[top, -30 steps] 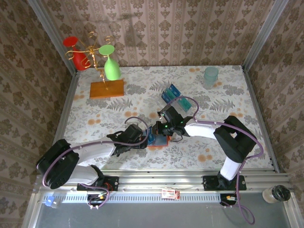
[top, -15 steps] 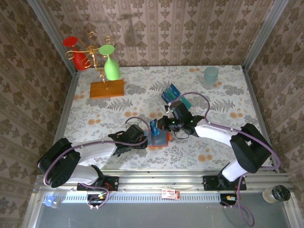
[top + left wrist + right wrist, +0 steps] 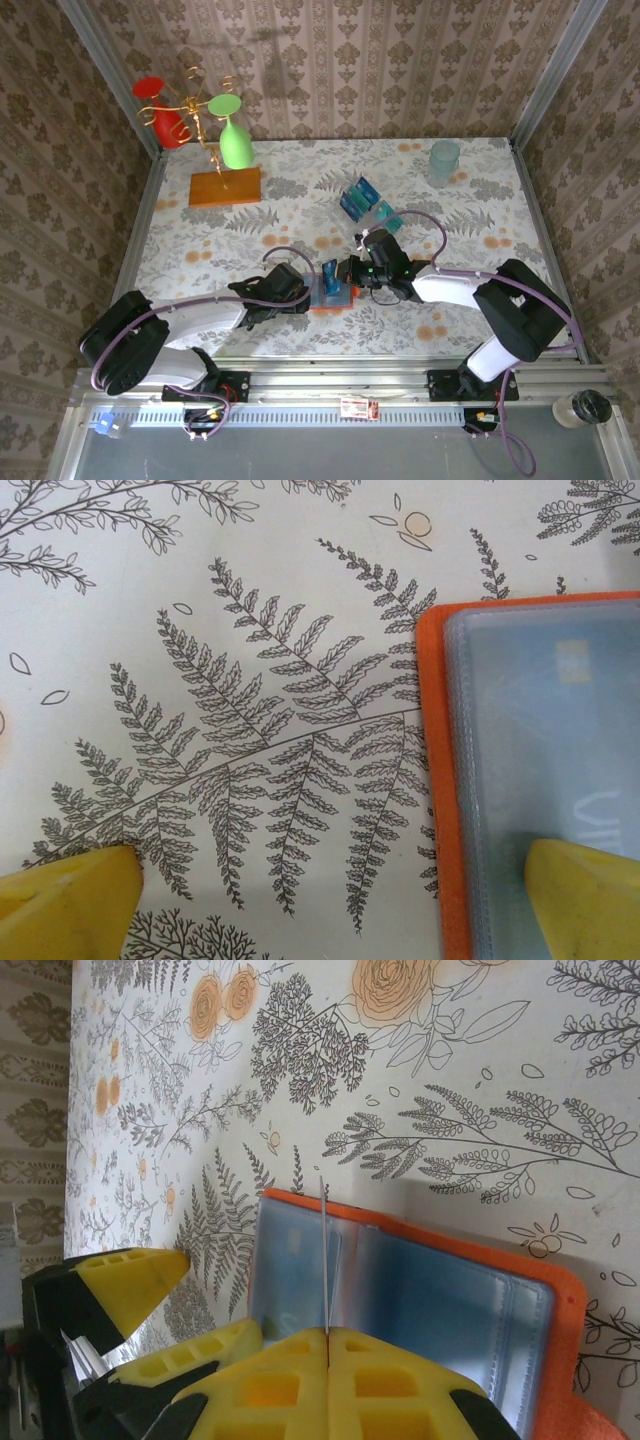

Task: Put the credit cards into the card holder

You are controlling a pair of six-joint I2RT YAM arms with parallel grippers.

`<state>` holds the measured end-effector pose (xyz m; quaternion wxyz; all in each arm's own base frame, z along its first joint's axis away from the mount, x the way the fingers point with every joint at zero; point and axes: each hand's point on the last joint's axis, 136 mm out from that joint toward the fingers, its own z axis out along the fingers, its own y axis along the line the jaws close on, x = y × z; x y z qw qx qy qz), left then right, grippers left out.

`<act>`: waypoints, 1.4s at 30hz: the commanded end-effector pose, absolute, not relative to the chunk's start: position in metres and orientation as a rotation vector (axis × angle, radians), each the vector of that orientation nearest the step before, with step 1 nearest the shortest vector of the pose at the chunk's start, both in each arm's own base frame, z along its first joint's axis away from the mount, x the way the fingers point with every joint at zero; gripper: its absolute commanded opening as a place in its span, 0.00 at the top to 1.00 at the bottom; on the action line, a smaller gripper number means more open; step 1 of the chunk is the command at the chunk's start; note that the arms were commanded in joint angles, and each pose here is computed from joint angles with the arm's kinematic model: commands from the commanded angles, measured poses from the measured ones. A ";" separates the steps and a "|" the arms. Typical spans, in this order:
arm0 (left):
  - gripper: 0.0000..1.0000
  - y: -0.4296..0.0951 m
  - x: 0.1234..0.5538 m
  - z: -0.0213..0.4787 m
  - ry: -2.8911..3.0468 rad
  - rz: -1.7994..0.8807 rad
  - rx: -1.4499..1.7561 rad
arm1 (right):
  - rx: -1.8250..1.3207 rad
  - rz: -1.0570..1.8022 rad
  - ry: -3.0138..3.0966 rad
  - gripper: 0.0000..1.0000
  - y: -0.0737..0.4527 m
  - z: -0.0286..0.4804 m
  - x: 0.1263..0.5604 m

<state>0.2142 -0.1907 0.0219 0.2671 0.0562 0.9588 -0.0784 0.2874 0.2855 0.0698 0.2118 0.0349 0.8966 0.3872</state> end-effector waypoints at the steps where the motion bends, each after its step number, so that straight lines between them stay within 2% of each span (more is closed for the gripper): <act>1: 0.00 -0.170 0.201 0.008 2.652 -0.098 0.140 | 0.142 1.094 2.434 1.00 0.288 0.069 0.295; 42: 0.00 -0.168 0.195 0.002 2.657 -0.090 0.135 | 0.325 1.228 2.360 1.00 0.287 0.047 0.291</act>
